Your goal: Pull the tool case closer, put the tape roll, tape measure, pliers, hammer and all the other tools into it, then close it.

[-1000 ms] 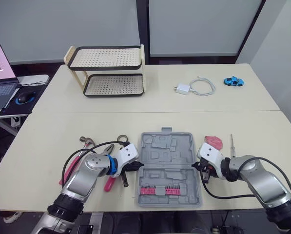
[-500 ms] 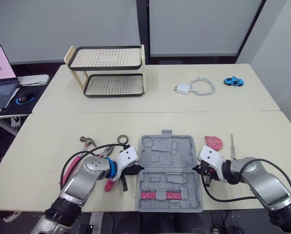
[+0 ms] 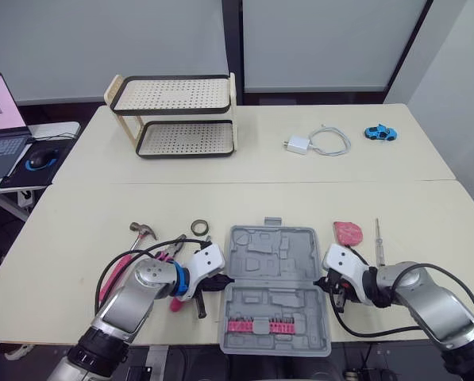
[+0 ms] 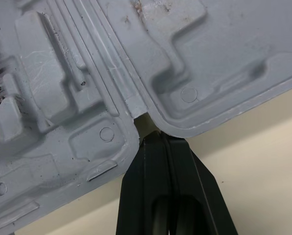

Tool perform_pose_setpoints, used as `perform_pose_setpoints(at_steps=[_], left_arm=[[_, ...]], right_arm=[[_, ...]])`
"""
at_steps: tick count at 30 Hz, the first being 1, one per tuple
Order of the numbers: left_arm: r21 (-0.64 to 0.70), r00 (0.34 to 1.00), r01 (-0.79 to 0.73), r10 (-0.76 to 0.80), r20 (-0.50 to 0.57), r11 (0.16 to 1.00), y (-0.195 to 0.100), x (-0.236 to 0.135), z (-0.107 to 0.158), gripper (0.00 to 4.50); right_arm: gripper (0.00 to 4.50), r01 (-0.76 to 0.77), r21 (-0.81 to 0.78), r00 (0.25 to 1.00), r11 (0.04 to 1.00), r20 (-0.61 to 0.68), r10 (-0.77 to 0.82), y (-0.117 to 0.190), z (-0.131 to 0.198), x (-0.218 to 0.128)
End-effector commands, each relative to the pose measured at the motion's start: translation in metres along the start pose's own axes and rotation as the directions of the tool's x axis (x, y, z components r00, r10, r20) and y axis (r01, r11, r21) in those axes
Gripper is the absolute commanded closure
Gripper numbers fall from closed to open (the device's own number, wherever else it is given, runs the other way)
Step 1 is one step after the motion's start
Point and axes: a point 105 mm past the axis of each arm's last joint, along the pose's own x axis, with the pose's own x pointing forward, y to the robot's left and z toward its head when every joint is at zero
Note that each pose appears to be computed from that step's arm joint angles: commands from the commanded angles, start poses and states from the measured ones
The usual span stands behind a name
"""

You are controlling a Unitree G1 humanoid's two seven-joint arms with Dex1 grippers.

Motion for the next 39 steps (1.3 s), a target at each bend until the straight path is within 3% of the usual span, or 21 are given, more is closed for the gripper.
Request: perform_pose_setpoints(at_steps=[1, 39], left_arm=[[0.016, 0.997, 0.069, -0.07, 0.025, 0.997, -0.0163, 0.0054, 0.0064, 4.48], [0.006, 0.997, 0.083, -0.083, 0.007, 0.997, -0.021, 0.0023, 0.003, 4.48]], right_arm=[[4.5, -0.069, -0.044, 0.996, 0.997, 0.052, 0.072, 0.0161, 0.0145, 0.0006], [4.5, -0.112, -0.045, 0.993, 0.993, 0.033, 0.114, 0.023, 0.0104, 0.0018]])
